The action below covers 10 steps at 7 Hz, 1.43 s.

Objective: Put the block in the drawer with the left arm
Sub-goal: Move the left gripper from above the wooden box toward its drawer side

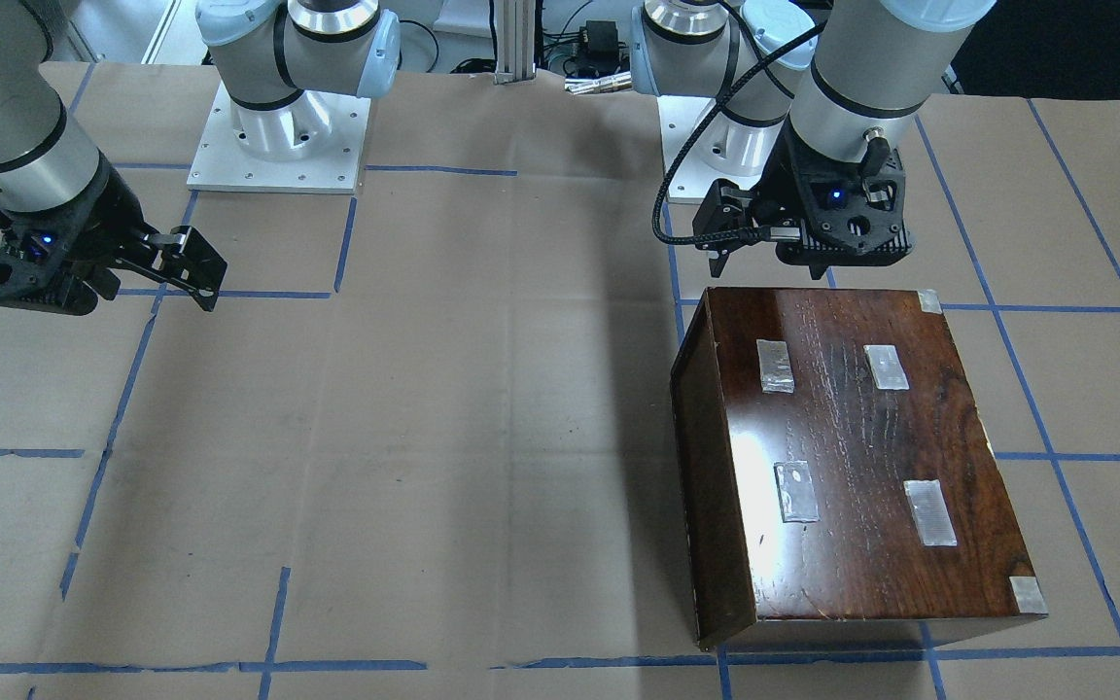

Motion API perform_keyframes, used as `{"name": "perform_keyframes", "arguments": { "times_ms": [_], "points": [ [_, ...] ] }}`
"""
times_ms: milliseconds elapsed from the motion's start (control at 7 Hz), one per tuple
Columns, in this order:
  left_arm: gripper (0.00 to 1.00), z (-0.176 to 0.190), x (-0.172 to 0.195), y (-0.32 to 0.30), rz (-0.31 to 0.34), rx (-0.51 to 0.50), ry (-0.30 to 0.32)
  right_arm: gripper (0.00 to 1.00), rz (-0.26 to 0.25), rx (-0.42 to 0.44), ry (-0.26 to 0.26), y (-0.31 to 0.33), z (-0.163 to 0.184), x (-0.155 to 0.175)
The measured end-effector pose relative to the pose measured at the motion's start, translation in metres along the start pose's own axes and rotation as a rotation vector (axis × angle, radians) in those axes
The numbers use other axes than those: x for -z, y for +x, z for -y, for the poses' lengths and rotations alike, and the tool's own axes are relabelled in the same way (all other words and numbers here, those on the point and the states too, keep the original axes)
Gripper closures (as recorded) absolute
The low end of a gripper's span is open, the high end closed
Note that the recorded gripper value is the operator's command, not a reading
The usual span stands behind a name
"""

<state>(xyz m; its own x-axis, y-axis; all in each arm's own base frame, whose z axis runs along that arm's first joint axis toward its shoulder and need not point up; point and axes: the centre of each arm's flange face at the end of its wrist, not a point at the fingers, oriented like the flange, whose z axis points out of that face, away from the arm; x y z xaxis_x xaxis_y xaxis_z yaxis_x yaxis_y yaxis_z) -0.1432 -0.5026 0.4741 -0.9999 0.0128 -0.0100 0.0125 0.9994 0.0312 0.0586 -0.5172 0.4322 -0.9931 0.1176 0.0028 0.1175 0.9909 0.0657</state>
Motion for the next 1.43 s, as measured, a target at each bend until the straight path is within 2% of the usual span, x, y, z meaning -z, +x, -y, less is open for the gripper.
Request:
{"name": "perform_keyframes", "arguments": {
  "times_ms": [1000,1429],
  "points": [
    [0.01,0.002,0.004,-0.007,-0.001,0.010,0.012,0.00,0.000,0.000,0.000,0.000,0.000,0.000],
    [0.01,0.015,0.007,-0.070,-0.009,0.051,0.026,0.00,0.000,0.000,0.000,0.000,0.000,0.000]
  ]
}}
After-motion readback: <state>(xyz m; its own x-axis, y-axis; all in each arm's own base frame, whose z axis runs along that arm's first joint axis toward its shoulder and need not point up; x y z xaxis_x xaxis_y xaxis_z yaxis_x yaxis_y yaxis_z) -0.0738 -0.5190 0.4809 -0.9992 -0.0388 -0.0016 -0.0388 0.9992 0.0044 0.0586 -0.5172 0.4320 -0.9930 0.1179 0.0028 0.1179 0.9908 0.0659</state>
